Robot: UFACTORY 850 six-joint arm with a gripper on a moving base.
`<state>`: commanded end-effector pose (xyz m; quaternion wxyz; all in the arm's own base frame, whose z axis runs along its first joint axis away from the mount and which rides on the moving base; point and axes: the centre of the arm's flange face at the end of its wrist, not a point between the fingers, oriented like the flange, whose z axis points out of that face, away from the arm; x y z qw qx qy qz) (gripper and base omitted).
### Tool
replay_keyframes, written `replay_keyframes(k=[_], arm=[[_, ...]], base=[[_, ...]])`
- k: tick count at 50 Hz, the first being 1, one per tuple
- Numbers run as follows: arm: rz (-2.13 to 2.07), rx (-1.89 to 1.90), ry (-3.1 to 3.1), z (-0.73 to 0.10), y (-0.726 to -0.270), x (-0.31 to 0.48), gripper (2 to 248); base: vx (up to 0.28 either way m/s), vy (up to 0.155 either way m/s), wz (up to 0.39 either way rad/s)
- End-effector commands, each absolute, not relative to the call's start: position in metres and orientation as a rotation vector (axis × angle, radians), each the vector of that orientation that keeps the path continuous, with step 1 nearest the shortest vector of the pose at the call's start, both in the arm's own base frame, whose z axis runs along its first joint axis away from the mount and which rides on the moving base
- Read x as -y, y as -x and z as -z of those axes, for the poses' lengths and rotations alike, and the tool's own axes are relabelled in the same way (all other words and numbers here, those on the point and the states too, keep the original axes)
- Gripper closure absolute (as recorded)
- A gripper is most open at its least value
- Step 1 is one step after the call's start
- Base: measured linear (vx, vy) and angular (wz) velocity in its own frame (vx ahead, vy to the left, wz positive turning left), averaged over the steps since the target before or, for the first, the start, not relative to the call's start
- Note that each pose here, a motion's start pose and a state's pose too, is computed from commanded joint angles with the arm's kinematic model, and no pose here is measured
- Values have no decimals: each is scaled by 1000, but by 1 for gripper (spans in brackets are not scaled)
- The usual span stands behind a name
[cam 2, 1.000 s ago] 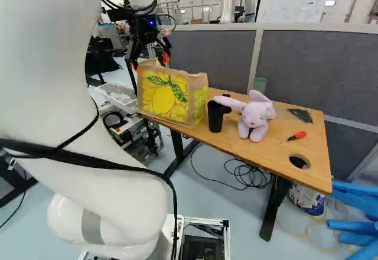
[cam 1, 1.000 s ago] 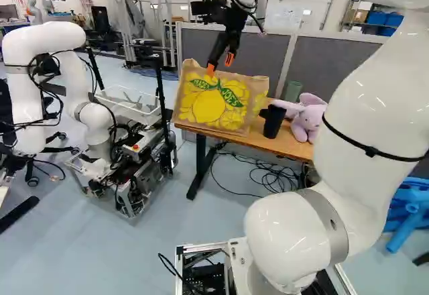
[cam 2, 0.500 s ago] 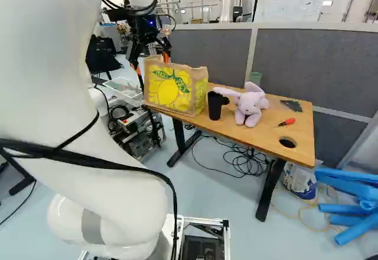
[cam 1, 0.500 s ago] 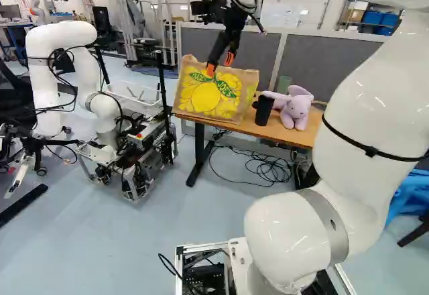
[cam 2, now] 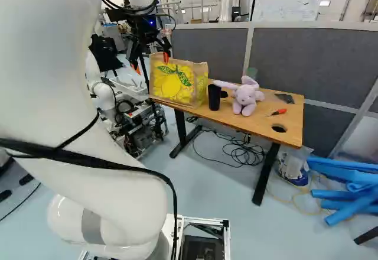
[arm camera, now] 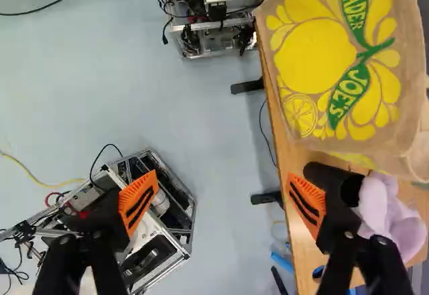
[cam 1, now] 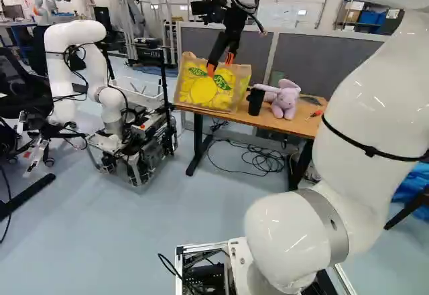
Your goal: Pick up the bag on the ground and place it on the table
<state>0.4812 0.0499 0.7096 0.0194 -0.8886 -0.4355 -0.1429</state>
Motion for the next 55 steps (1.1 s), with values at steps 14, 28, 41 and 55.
replay_keyframes(k=[14, 28, 41, 55], arm=[[443, 1352, 2757, -710, -481, -50, 3], [443, 1352, 2757, -710, -481, -50, 3], [443, 1352, 2757, -710, -481, -50, 3], [450, 1345, 2762, -708, -481, -50, 3]], base=[[-213, -4, 3], [-16, -1, -1], [0, 0, 0], [0, 0, 0]])
